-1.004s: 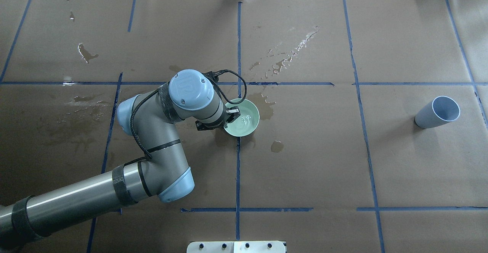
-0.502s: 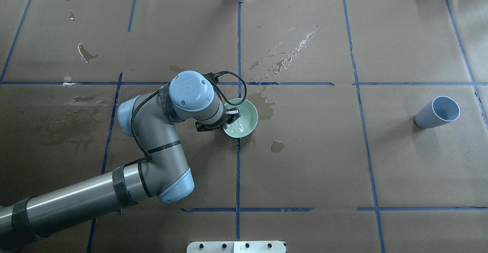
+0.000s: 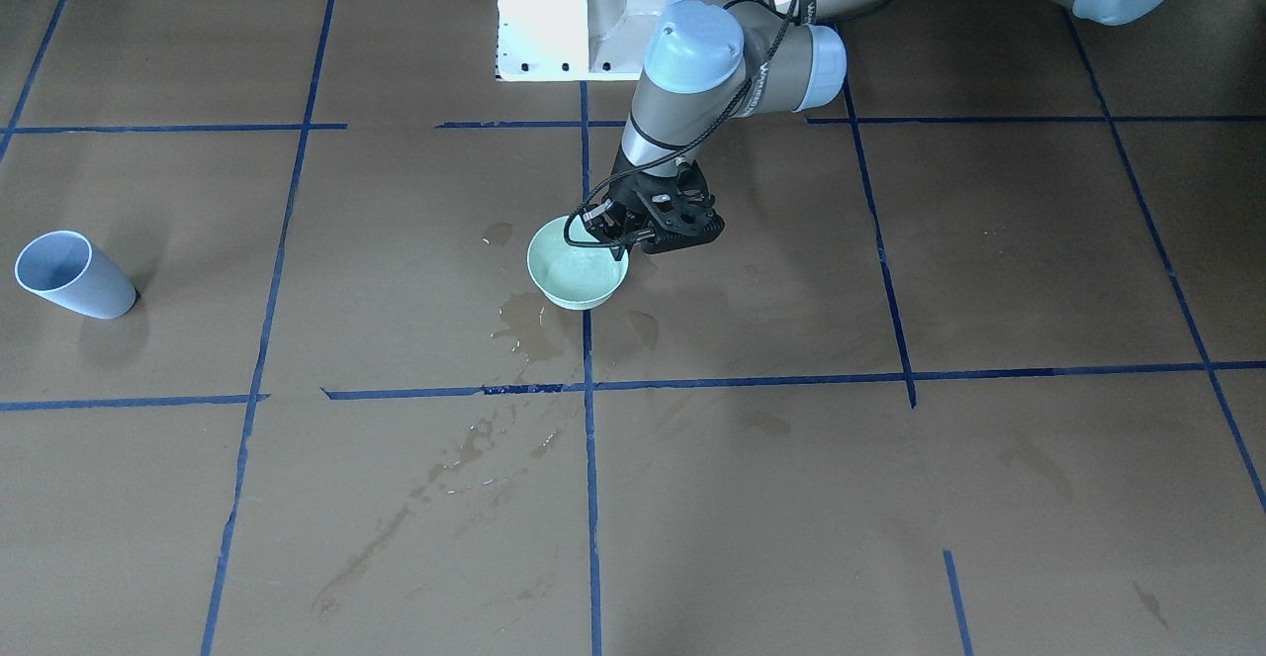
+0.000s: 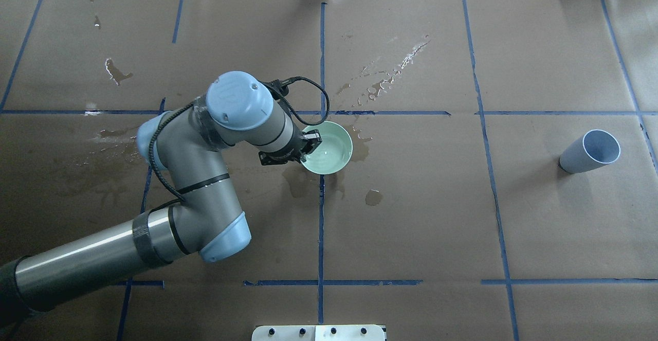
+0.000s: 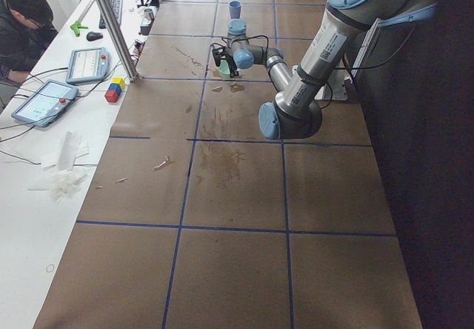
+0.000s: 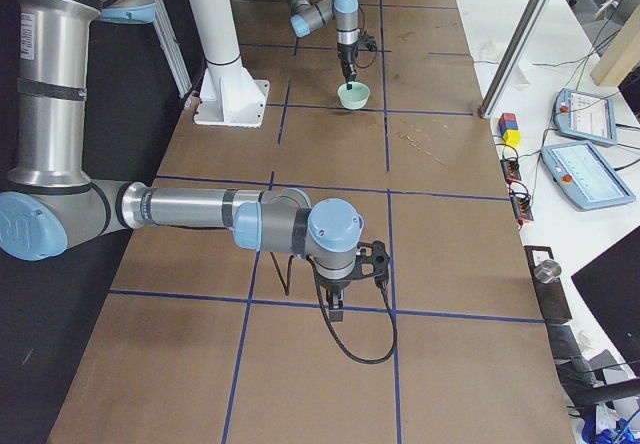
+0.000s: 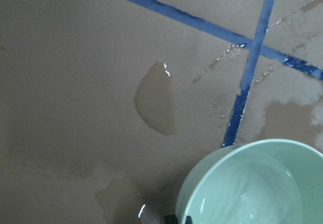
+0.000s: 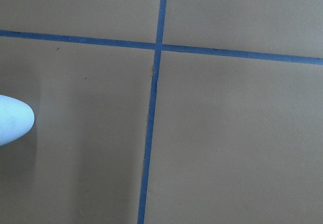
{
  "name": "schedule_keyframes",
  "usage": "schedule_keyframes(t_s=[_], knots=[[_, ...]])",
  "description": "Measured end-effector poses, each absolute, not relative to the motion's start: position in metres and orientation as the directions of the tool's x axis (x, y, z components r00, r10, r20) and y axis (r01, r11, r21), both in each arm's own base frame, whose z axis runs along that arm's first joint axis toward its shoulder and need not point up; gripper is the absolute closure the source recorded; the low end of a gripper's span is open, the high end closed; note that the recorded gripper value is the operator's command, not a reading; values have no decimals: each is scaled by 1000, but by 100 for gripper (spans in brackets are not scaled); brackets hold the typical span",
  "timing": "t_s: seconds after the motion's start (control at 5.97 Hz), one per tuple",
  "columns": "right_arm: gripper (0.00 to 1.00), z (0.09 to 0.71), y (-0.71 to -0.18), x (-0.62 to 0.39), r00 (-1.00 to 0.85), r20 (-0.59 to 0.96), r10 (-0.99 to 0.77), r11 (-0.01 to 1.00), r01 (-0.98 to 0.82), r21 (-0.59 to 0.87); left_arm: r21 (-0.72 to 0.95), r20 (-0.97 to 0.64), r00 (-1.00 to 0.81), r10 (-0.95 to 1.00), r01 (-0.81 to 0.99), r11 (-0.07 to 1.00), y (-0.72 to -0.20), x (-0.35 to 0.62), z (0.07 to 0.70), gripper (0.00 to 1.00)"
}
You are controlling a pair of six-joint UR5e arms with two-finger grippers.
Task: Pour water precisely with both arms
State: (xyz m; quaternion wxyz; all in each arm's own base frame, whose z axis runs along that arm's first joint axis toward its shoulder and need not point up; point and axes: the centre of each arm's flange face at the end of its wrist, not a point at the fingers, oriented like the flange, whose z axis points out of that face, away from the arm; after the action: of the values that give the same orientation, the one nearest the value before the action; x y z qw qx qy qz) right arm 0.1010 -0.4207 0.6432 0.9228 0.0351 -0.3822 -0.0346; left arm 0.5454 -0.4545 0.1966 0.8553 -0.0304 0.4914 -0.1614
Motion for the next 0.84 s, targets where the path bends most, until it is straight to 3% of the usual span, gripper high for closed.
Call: schedule_keyframes(t_s=[0.33, 0.84], knots=[[0, 644, -420, 101, 704, 705, -87, 996, 35, 88, -165, -851, 469, -234, 184, 969, -475, 461, 234, 100], [0, 645, -420, 99, 702, 707, -86, 996, 37, 85, -17, -839, 541, -60, 85, 996, -512, 316, 358, 100]])
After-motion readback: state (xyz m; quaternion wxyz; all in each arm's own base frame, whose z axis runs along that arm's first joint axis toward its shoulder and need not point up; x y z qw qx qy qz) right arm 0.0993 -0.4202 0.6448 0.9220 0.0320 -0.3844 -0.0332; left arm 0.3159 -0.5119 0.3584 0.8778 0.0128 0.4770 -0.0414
